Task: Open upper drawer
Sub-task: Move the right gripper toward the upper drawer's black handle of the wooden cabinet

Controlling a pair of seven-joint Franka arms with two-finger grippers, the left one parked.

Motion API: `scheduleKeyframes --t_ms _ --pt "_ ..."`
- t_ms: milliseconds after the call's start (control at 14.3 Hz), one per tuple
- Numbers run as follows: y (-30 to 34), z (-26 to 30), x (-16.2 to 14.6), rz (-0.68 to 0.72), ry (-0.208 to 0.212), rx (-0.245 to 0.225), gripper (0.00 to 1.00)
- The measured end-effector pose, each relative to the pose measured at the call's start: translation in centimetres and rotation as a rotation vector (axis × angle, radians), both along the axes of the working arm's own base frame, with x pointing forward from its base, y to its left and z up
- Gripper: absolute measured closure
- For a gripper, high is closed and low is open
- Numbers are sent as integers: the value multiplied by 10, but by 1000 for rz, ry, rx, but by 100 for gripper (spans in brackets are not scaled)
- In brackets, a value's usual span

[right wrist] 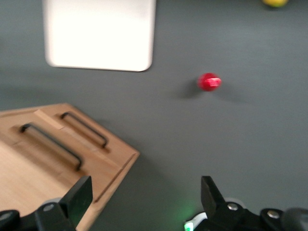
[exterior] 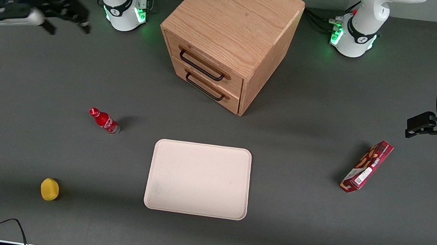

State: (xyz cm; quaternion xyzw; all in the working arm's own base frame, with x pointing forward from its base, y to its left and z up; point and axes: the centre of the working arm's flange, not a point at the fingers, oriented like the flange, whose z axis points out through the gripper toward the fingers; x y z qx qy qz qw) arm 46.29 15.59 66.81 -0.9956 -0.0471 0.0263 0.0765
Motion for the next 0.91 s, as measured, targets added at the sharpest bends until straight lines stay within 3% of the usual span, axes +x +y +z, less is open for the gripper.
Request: scheduleKeyframes --t_ms 209,349,488,698,907 --pt "67 -7 -11 203 17 57 0" --pt "105 -28 -11 458 33 93 0" --pt "120 -56 0 649 68 185 0" --pt "135 -96 21 734 112 311 0" --pt "162 -134 31 736 105 362 0"
